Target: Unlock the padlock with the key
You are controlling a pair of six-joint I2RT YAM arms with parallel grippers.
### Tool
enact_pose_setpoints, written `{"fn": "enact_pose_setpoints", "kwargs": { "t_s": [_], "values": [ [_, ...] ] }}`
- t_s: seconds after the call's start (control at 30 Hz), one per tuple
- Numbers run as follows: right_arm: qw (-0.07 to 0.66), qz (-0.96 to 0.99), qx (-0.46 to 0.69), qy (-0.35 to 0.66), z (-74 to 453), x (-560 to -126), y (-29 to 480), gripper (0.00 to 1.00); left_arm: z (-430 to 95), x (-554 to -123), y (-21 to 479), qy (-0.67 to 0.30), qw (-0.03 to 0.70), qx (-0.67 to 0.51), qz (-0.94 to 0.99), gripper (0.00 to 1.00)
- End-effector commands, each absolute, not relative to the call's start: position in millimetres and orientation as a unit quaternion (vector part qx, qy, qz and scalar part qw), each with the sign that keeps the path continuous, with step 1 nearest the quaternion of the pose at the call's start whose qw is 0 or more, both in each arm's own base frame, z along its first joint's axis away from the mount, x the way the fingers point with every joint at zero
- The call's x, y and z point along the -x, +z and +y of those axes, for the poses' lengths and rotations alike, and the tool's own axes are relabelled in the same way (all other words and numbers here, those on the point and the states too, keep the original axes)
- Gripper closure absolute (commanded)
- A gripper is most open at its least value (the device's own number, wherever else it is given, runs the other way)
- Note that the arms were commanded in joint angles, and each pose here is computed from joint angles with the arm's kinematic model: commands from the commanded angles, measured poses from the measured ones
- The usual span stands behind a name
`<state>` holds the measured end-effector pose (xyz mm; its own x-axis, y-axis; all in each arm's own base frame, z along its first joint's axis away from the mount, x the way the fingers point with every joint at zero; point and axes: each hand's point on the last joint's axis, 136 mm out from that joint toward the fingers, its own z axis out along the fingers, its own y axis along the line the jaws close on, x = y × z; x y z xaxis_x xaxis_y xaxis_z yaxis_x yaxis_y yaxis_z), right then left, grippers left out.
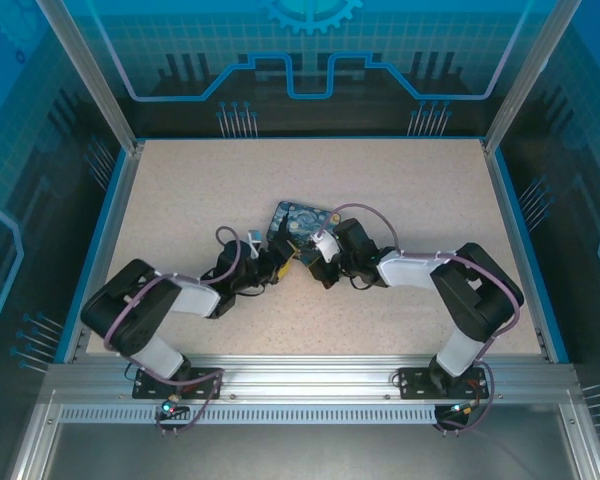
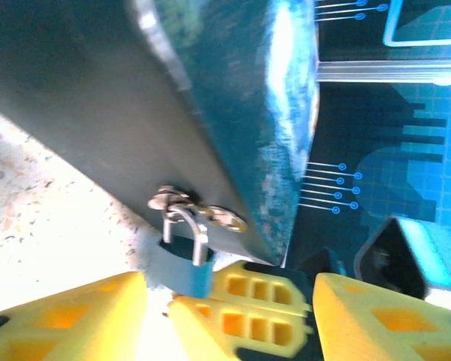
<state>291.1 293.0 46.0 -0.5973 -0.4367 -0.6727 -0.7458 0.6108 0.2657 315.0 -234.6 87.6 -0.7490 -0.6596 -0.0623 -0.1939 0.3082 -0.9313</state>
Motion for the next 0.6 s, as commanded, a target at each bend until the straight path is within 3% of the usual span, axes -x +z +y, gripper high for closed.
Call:
{"fn": "enact_pose_setpoints", "kwargs": {
  "t_s": [0.0,0.27,0.57],
  "values": [
    [0.275,0.857,0.344,0.267,294.0,-288.6,36.1,1.00,-220.3,-307.8,78.4,-0.477,0.228,0.266,0.806,0.39],
    [0.264,0.858,0.321,0.302,297.9,-288.3,33.1,1.00,-211.3,-306.3,89.3,-0.443,0.251,0.232,0.829,0.43],
    [0.231,0.860,0.251,0.379,298.0,-290.5,40.3,1.00,-179.6,-314.2,124.1,-0.399,0.308,0.193,0.842,0.39]
  ]
}}
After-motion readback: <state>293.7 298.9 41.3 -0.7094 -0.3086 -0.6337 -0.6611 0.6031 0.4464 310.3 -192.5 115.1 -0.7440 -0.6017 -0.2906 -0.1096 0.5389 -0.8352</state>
